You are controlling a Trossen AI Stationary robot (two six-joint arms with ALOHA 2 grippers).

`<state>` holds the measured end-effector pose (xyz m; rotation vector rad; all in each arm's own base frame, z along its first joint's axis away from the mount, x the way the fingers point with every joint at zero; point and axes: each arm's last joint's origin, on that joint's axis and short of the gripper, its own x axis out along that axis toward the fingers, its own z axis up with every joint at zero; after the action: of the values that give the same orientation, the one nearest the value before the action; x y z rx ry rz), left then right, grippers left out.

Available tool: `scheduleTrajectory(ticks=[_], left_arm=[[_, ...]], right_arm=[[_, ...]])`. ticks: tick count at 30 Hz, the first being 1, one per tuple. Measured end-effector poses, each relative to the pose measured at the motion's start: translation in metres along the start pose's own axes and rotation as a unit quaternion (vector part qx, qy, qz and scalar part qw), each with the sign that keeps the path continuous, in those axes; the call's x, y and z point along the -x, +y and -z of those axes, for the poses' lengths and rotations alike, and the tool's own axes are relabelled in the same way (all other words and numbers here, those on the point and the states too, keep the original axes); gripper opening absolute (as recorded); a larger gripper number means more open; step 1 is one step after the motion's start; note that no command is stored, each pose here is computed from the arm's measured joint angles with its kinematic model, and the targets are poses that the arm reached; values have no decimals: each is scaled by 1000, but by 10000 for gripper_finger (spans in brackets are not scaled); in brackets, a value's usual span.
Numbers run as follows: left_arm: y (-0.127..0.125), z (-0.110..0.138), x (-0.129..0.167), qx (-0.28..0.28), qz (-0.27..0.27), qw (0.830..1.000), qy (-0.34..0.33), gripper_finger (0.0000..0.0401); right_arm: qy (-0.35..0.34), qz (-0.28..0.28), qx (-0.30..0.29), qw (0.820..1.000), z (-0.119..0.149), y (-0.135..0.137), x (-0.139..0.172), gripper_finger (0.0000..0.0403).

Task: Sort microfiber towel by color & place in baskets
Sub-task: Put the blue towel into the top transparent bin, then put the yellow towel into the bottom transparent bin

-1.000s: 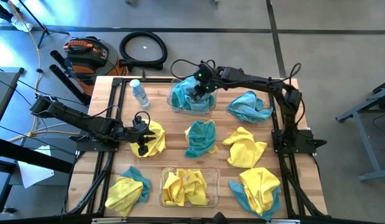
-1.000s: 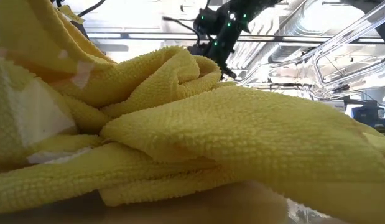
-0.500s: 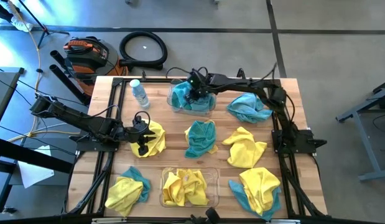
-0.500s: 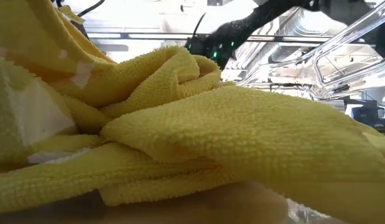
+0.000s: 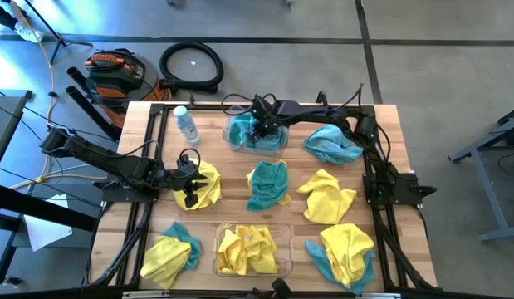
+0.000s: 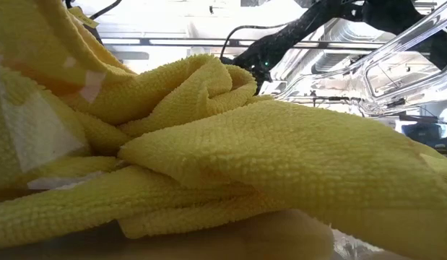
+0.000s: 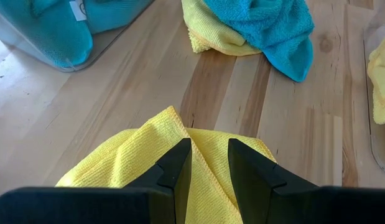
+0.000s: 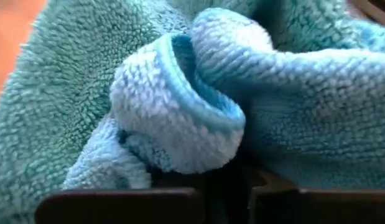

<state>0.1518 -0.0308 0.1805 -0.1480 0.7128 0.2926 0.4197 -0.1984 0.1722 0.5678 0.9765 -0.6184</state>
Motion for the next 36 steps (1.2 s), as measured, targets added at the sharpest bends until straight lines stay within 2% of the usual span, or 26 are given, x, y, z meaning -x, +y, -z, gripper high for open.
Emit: scheduleTrajectory(ticks=[7,14,22,27,31,36], left_arm=[[0,0,0,0,0,1000,0,92],[0,0,0,0,0,1000,0,92],[0,0,0,0,0,1000,0,92],[0,0,0,0,0,1000,1,92],[0,0,0,0,0,1000,0,92],[0,0,0,1,0,1000,0,92]], right_arm=[[-16,-14,13,1000,-5,3,20,62],[-25,-15,14,999,-8,3,59,116],[-33,-7,58,998,3,17,102,126],[-41,29,83,995,36,28,117,126],[-32,30,72,996,82,28,127,126],[-63,11,31,998,148,24,151,126]])
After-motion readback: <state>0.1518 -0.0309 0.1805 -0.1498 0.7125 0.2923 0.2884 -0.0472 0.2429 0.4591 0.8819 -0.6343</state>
